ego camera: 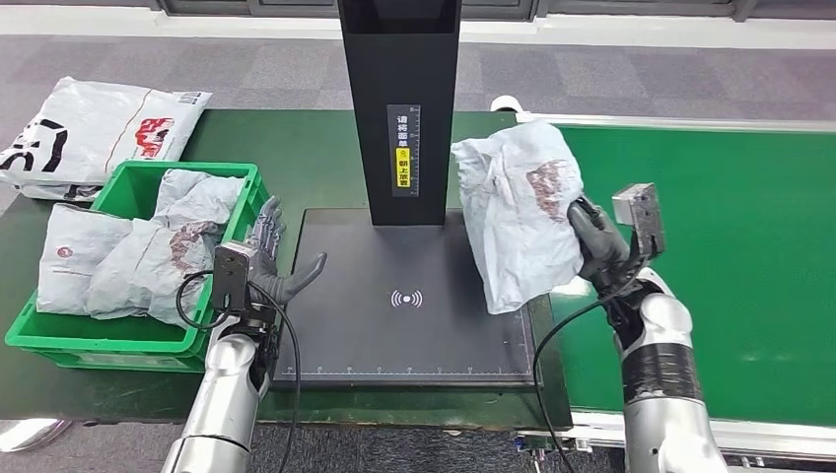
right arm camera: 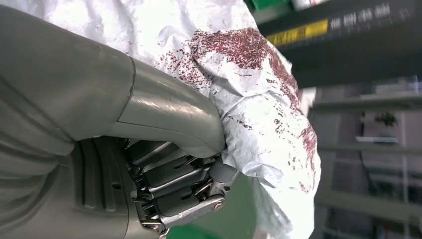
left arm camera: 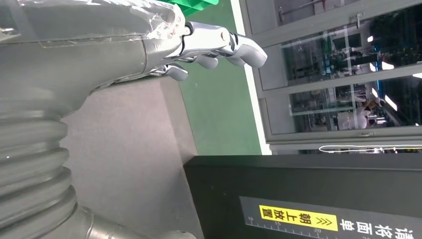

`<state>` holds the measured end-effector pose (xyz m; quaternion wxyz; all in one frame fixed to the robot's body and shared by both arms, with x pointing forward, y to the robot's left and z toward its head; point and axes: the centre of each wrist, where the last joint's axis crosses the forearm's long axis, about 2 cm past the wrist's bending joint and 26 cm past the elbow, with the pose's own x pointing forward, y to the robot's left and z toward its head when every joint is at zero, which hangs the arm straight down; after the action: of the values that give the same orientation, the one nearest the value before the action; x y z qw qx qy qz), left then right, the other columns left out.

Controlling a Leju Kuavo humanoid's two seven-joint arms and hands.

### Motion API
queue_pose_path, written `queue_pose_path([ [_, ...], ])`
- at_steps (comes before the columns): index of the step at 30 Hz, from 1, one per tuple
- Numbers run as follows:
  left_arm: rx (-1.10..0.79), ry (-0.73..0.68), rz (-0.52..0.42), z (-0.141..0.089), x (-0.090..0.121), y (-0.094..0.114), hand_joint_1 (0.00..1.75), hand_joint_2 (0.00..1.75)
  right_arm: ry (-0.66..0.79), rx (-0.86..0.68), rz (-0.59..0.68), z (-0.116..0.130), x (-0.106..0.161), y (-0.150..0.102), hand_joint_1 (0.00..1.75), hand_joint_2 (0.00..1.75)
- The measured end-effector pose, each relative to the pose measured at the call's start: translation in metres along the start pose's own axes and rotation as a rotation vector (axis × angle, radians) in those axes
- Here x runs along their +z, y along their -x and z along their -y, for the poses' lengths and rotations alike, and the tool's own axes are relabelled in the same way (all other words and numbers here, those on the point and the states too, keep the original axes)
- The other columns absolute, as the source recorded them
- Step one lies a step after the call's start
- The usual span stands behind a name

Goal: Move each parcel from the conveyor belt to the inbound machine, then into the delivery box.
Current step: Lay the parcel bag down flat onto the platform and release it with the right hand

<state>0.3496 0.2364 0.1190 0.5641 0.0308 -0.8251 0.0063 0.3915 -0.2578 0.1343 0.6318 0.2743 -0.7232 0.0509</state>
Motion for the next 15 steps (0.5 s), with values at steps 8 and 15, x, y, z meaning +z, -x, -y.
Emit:
queue_pose_path([
  [8,0.012,0.009,0.004,0.007,-0.005,-0.003,0.00,1.75,-0.143,-0.088,-0.106,-0.063,-0.031,0.033,1.75,1.75],
  [15,0.016,0.013,-0.005,0.009,-0.004,-0.001,0.00,1.75,-0.190,-0.138,-0.168,-0.086,-0.031,0.052,0.46,1.75],
])
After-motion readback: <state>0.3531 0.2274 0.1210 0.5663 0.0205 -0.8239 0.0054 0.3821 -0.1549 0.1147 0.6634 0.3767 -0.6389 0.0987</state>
